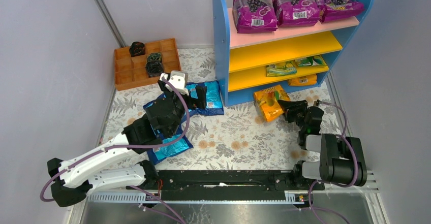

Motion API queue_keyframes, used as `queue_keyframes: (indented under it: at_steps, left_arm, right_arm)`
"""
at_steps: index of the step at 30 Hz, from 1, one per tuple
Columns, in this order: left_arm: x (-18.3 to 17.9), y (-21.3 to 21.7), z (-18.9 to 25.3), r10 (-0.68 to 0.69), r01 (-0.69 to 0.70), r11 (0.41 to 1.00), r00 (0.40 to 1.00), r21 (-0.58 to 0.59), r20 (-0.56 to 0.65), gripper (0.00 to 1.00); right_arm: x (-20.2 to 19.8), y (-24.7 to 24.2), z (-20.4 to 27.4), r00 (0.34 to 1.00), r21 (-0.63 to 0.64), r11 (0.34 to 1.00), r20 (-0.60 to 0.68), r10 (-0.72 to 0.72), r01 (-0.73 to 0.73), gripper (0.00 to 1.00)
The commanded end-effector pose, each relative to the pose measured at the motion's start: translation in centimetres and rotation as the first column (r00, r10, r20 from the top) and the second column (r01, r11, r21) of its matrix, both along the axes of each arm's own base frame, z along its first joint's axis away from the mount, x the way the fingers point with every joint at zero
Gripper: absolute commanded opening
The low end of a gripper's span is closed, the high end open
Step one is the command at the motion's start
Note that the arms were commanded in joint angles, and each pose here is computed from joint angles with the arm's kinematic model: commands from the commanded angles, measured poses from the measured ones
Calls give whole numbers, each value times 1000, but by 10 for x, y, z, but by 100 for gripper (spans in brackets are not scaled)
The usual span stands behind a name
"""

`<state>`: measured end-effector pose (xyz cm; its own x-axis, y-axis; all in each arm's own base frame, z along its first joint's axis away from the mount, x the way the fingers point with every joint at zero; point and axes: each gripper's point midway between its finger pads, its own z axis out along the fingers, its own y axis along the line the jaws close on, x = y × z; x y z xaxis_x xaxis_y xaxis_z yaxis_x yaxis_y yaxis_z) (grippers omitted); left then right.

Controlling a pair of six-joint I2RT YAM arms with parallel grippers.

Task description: Place and organize the candy bags onto the shelf

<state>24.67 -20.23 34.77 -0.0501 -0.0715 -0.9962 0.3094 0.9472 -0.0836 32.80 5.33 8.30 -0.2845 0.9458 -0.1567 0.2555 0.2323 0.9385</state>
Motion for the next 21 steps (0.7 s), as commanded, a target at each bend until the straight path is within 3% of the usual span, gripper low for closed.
queue_keyframes:
  at_steps: [1,13,21]
  left_arm:
    - [-1,3,24,0,2,997,999,-77,34,99]
    - [-2,4,25,0,3,997,999,-79,38,99]
    - [-1,2,23,-1,4,998,999,-69,34,99]
  right_arm:
    - [14,10,58,990,114,992,139,38,-54,35]
    - [33,19,102,960,374,914,274,51,-156,34]
    - [76,5,87,962,312,945,274,7,-96,34]
